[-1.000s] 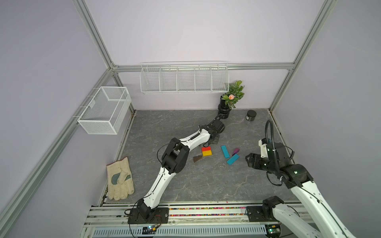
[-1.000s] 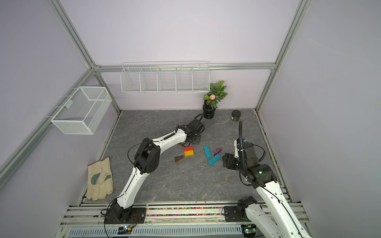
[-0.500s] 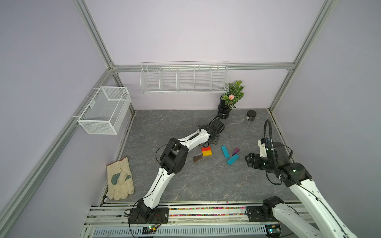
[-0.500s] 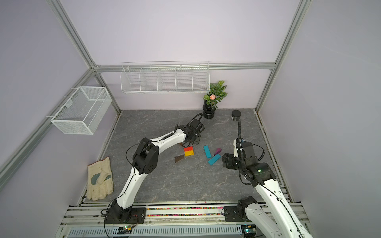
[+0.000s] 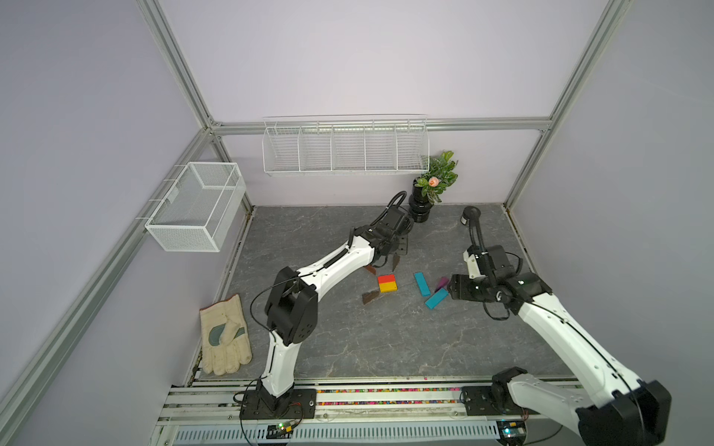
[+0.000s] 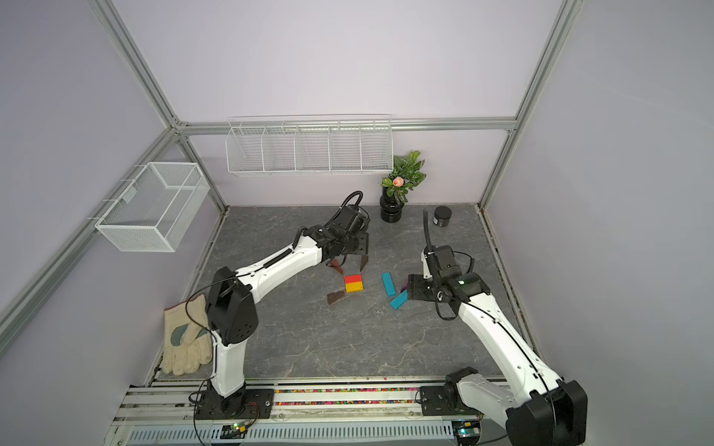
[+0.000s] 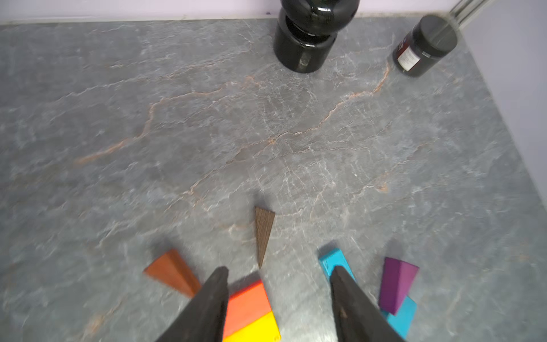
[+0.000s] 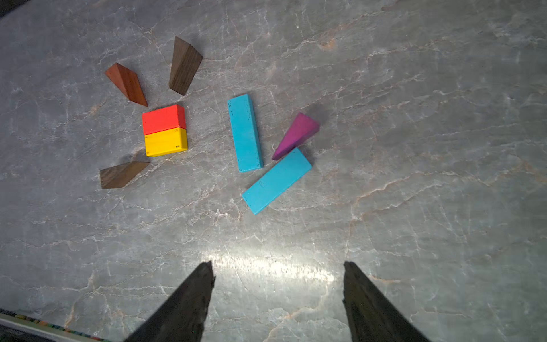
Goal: Assemble a small pinwheel with building blocks
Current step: Assemble the building block at the center of the board, then move the building block to the center of the board.
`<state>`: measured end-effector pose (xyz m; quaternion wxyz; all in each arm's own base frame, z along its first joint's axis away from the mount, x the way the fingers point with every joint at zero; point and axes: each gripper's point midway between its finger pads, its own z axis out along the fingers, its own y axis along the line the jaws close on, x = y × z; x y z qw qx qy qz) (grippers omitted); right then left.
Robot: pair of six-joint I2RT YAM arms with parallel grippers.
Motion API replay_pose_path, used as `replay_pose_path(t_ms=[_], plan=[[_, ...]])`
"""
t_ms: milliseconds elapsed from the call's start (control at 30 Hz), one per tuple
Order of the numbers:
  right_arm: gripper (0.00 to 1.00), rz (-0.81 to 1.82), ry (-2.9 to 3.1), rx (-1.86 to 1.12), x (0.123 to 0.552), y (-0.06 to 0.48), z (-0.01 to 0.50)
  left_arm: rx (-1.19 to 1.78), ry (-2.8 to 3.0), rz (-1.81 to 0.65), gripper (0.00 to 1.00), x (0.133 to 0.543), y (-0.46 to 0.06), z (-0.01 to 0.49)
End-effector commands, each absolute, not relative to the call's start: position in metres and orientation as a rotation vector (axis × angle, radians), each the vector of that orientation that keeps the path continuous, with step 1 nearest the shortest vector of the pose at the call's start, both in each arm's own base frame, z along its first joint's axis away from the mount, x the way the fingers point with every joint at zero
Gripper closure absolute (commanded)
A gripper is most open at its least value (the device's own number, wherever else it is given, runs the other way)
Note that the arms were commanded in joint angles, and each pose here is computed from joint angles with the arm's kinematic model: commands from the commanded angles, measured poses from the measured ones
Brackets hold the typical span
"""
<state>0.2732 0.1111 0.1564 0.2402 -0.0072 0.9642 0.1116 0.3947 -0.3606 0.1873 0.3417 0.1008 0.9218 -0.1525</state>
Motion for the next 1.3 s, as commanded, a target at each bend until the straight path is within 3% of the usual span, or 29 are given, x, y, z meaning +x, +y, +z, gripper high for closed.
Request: replay_pose_path(t_ms=[0,300,600,833,1167,1267], plan=[[0.29,0.316,2.638,-0.119,0.294,0.133,0.152,0.106,2.379,-0.418,0.41,0.389,-0.325,0.204],[0.33,0.222,2.747,-0.208,0.332,0.168,0.106,-0.083,2.399,-0.36,0.39,0.334,-0.235,0.19],[0.39,0.147,2.857,-0.305,0.353,0.188,0.058,-0.203,2.365,-0.383,0.38,0.296,-0.194,0.185],[0.43,0.086,2.92,-0.311,0.34,0.191,0.029,-0.247,2.346,-0.356,0.38,0.286,-0.177,0.185],[0.69,0.058,2.962,-0.262,0.309,0.183,0.01,-0.236,2.365,-0.348,0.36,0.287,-0.179,0.181],[0.71,0.072,2.958,-0.266,0.29,0.182,0.013,-0.222,2.366,-0.356,0.36,0.289,-0.183,0.181]])
